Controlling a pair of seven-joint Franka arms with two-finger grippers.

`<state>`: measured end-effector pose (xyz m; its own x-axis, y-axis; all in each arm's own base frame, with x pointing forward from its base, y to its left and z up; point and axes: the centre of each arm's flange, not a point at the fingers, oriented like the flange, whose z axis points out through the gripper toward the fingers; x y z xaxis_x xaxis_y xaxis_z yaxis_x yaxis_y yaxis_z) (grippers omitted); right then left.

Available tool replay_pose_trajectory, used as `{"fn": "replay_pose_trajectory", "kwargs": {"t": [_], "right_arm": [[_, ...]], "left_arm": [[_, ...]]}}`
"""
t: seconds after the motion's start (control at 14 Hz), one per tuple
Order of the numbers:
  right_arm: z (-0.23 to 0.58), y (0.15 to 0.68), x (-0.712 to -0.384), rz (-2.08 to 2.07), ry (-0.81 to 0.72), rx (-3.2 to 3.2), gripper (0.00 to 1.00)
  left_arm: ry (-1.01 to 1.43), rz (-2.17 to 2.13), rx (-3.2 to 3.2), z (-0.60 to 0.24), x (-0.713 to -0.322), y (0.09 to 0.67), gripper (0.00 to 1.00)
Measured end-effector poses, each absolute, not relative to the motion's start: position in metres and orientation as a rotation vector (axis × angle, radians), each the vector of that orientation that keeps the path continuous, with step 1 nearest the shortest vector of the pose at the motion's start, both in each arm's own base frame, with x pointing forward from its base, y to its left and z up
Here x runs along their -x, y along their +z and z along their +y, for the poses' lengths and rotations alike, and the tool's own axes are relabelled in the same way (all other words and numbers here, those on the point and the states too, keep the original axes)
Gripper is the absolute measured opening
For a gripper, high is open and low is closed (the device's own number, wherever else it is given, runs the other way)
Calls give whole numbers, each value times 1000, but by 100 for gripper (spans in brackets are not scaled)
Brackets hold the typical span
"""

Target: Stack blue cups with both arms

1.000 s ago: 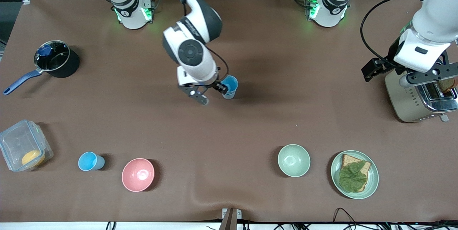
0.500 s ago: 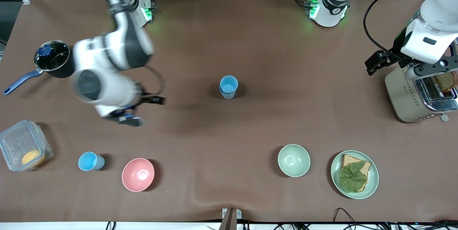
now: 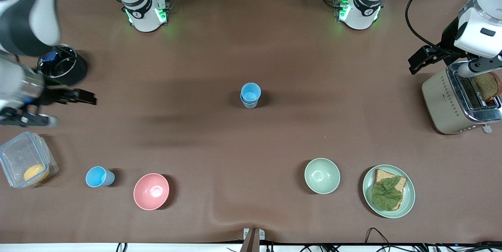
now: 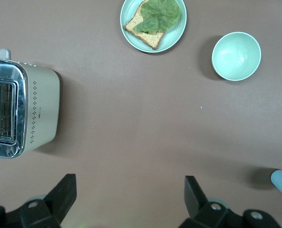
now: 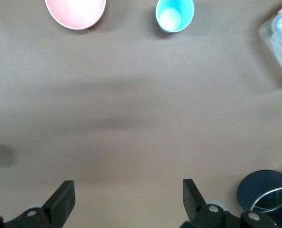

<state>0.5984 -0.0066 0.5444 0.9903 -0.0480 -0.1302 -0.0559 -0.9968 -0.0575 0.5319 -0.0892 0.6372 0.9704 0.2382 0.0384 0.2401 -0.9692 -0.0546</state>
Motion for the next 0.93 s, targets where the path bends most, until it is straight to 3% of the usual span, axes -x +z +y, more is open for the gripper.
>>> {"fn": "replay_pose_trajectory", "kwargs": {"t": [0.93], "right_arm": [[-20, 625, -547, 76, 119, 3129, 100]], "left_arm": [[-41, -231, 3071, -86, -520, 652, 100]]}}
